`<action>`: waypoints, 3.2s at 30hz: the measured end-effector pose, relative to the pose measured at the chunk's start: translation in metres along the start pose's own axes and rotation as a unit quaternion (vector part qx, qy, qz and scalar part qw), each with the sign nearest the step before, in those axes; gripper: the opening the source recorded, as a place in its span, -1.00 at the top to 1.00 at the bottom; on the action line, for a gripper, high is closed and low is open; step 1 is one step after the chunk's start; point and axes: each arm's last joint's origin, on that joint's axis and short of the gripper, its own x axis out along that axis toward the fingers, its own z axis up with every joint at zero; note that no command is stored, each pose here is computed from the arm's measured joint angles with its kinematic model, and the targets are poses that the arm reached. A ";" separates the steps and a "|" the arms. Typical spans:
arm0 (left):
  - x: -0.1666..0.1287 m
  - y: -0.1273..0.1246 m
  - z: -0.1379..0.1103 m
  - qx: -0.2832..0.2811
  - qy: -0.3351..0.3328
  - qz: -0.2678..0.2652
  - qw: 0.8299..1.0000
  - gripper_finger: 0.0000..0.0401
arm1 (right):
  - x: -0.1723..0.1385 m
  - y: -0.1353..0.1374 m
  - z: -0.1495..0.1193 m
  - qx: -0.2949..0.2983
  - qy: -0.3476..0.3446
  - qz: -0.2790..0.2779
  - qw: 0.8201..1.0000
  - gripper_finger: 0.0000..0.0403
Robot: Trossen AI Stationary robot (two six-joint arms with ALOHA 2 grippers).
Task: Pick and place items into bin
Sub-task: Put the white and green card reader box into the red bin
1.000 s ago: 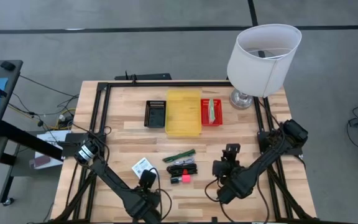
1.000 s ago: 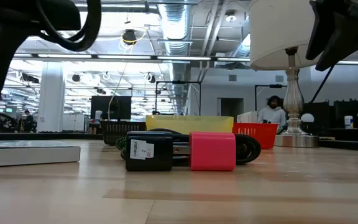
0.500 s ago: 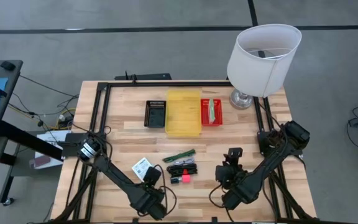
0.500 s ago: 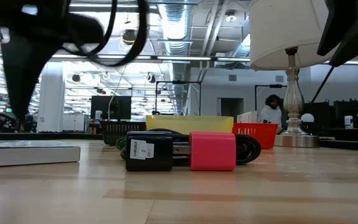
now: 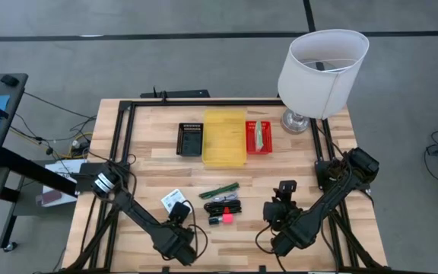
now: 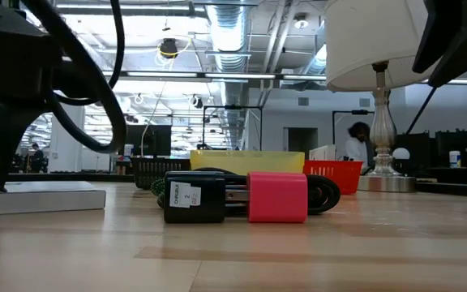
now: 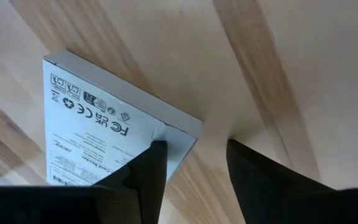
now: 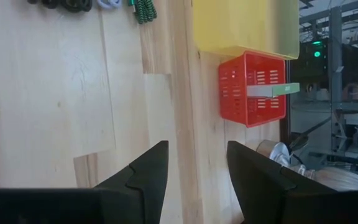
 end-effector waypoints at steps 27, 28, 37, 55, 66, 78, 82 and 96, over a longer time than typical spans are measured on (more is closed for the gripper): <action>0.013 0.013 0.002 -0.020 -0.020 0.051 0.998 0.99 | 0.000 0.002 0.002 0.010 -0.009 0.010 1.000 0.25; 0.013 0.009 0.001 -0.019 -0.023 0.061 0.998 1.00 | 0.000 0.002 0.002 0.011 -0.010 0.010 1.000 0.25; 0.000 -0.016 -0.001 -0.050 -0.050 0.125 0.990 1.00 | 0.000 0.002 0.003 0.008 -0.012 0.009 1.000 0.28; -0.045 -0.014 0.009 -0.013 -0.115 0.235 0.965 1.00 | 0.005 -0.003 0.005 0.019 0.004 0.002 1.000 0.31; -0.063 0.013 0.013 0.027 -0.106 0.356 0.928 1.00 | 0.005 -0.006 0.001 0.035 0.038 -0.001 0.999 0.31; -0.086 0.067 0.005 0.022 -0.090 0.428 0.899 1.00 | 0.004 -0.003 -0.002 0.033 0.090 0.040 0.995 0.31; -0.104 0.089 0.003 0.010 -0.116 0.427 0.897 1.00 | 0.004 -0.003 -0.003 0.033 0.095 0.044 0.994 0.30; -0.149 0.229 0.000 -0.055 -0.273 0.374 0.885 1.00 | 0.003 -0.002 -0.004 0.026 0.098 0.049 0.994 0.30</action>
